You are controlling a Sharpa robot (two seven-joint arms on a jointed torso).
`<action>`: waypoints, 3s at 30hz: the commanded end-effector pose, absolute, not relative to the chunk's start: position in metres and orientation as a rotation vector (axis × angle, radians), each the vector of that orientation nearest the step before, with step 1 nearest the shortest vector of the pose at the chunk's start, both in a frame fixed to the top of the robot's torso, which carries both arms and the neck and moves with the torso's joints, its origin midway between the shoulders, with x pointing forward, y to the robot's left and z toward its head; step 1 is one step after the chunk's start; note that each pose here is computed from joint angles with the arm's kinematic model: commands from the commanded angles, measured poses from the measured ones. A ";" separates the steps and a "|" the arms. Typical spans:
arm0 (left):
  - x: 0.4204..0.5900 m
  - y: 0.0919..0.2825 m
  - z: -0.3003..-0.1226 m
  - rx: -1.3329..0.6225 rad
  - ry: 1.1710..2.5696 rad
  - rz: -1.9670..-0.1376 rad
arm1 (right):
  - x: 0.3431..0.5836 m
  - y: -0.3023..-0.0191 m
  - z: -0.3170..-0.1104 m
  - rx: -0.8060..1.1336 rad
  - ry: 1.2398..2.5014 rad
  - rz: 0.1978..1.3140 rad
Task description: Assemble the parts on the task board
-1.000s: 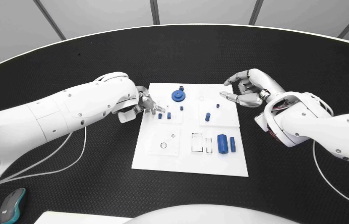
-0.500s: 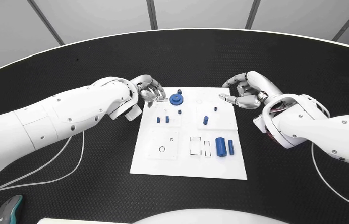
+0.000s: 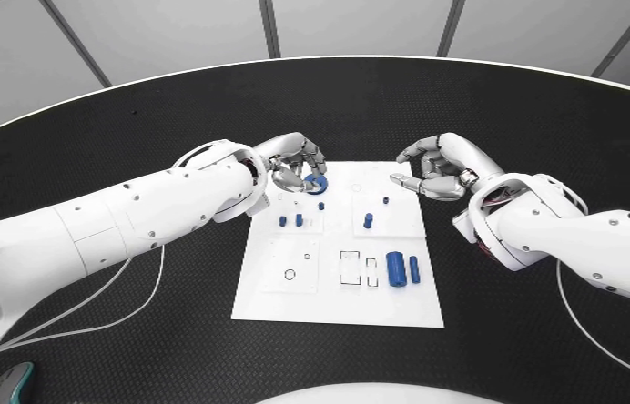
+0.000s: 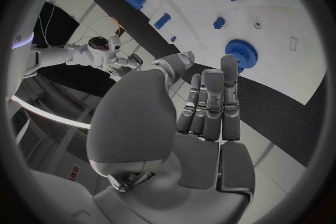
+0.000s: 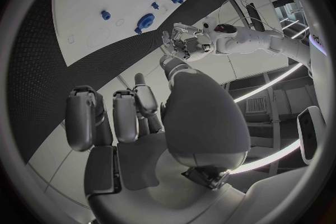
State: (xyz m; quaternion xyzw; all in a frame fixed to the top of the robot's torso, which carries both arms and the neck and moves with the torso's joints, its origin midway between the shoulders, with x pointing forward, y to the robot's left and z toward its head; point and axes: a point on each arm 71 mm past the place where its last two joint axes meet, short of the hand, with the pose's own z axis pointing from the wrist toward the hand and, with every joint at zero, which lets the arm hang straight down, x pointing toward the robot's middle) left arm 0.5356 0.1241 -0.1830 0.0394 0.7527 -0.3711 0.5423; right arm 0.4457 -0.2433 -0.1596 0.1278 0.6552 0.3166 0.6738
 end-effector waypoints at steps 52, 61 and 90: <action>0.540 0.097 -0.228 0.309 1.873 -0.660 | 0.446 -0.237 -0.160 0.282 1.479 0.724; 0.542 0.096 -0.231 0.311 1.902 -0.634 | 0.446 -0.237 -0.160 0.281 1.479 0.726; 0.540 0.091 -0.233 0.314 1.931 -0.614 | 0.445 -0.237 -0.159 0.280 1.480 0.729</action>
